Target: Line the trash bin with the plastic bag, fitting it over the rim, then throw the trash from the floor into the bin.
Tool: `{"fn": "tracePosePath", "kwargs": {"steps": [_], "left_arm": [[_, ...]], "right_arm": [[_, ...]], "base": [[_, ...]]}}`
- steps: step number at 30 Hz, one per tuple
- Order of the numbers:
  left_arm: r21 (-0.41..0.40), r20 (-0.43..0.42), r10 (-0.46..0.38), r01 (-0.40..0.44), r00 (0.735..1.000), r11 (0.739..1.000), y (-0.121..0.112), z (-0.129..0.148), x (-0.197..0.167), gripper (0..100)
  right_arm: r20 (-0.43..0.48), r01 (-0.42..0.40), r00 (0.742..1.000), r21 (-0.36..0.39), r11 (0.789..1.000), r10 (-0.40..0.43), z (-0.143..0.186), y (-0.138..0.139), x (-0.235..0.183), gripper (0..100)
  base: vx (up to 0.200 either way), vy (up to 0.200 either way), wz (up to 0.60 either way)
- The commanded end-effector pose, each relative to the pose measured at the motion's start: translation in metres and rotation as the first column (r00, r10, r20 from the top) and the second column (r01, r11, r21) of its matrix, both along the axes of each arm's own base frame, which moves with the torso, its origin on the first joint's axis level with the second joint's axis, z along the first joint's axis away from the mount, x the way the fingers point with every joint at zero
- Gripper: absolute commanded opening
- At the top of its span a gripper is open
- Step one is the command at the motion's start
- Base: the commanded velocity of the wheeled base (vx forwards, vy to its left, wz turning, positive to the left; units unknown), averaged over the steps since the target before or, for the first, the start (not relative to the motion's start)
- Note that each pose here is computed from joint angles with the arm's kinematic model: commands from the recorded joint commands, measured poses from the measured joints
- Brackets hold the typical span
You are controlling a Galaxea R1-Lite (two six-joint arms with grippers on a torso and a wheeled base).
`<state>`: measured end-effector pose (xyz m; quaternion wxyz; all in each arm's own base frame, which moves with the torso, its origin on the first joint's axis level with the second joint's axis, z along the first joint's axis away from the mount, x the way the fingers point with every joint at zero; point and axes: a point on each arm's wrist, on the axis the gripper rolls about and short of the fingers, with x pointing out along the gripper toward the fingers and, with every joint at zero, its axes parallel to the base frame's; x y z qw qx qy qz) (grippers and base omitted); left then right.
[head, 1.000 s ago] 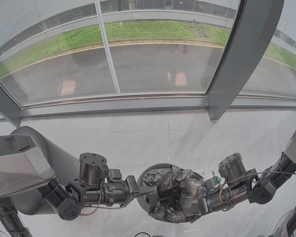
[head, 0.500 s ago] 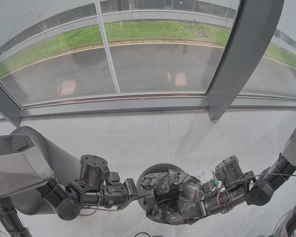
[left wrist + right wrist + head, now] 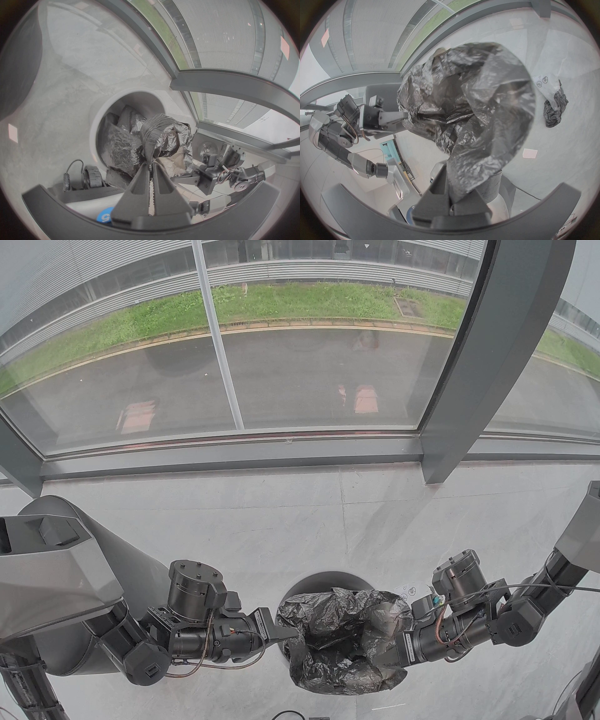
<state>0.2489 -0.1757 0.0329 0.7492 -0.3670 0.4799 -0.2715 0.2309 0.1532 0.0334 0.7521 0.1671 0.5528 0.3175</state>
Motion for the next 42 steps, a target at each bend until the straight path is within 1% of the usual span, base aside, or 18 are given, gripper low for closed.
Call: {"fn": "tracePosePath", "kwargs": {"steps": [1,4,8,12,17,19,22,24,26,30,31,33,38,39,42], "left_arm": [[0.044,0.000,0.008,-0.008,1.000,0.999,0.006,-0.008,0.003,0],[0.075,-0.005,0.012,-0.012,1.000,0.997,0.009,-0.010,0.004,0],[0.139,0.029,0.024,-0.028,0.999,0.990,0.010,-0.017,0.006,0],[0.165,0.043,0.014,-0.021,0.999,0.986,0.010,-0.021,0.007,0],[0.184,0.069,0.005,-0.018,0.998,0.983,0.010,-0.027,0.017,0],[0.194,0.075,0.003,-0.017,0.997,0.981,0.012,-0.030,0.020,0],[0.200,0.075,0.001,-0.016,0.997,0.980,0.012,-0.033,0.022,0],[0.199,0.078,0.003,-0.018,0.997,0.980,0.012,-0.033,0.023,0],[0.199,0.080,0.007,-0.023,0.997,0.980,0.013,-0.033,0.024,0],[0.196,0.085,0.014,-0.030,0.996,0.980,0.015,-0.032,0.026,0],[0.196,0.085,0.014,-0.030,0.996,0.980,0.015,-0.032,0.026,0],[0.195,0.086,0.014,-0.030,0.996,0.980,0.014,-0.032,0.027,0],[0.193,0.091,0.018,-0.035,0.996,0.980,0.014,-0.034,0.030,0],[0.193,0.091,0.020,-0.037,0.996,0.980,0.013,-0.036,0.032,0],[0.190,0.094,0.031,-0.049,0.995,0.981,0.016,-0.036,0.036,0]], "right_arm": [[0.009,0.040,0.999,0.001,0.999,-0.040,-0.001,-0.006,0.012,0],[0.019,0.051,0.999,-0.017,0.999,-0.051,-0.005,-0.008,0.016,0],[0.058,0.066,0.996,-0.088,0.994,-0.061,-0.015,-0.009,0.021,0],[0.093,0.075,0.993,-0.079,0.994,-0.067,-0.016,-0.007,0.024,0],[0.122,0.088,0.989,-0.076,0.993,-0.079,-0.014,-0.006,0.029,0],[0.144,0.115,0.985,-0.101,0.988,-0.100,-0.014,-0.005,0.032,0],[0.180,0.164,0.974,-0.150,0.975,-0.136,-0.016,-0.005,0.035,0],[0.193,0.179,0.970,-0.162,0.970,-0.147,-0.015,-0.005,0.035,0],[0.199,0.181,0.969,-0.162,0.970,-0.147,-0.014,-0.005,0.036,0],[0.236,0.225,0.955,-0.196,0.954,-0.177,-0.014,-0.005,0.040,0],[0.239,0.227,0.955,-0.199,0.953,-0.178,-0.014,-0.005,0.040,0],[0.253,0.250,0.948,-0.222,0.942,-0.192,-0.016,-0.005,0.041,0],[0.277,0.271,0.940,-0.247,0.930,-0.200,-0.018,-0.004,0.044,0],[0.292,0.288,0.933,-0.260,0.922,-0.209,-0.018,-0.004,0.045,0],[0.320,0.303,0.925,-0.294,0.906,-0.205,-0.019,-0.005,0.046,0]], "base": [[0.000,0.000,0.00],[0.000,0.000,0.00],[0.000,0.000,0.00],[0.000,0.000,0.00],[0.000,0.000,0.00],[0.000,0.000,0.00],[0.000,0.000,0.00],[0.000,0.000,0.00],[0.000,0.000,0.00],[0.000,0.000,0.00],[0.000,0.000,0.00],[0.000,0.000,0.00],[0.000,0.000,0.00],[0.000,0.000,0.00],[0.000,0.000,0.00]]}}
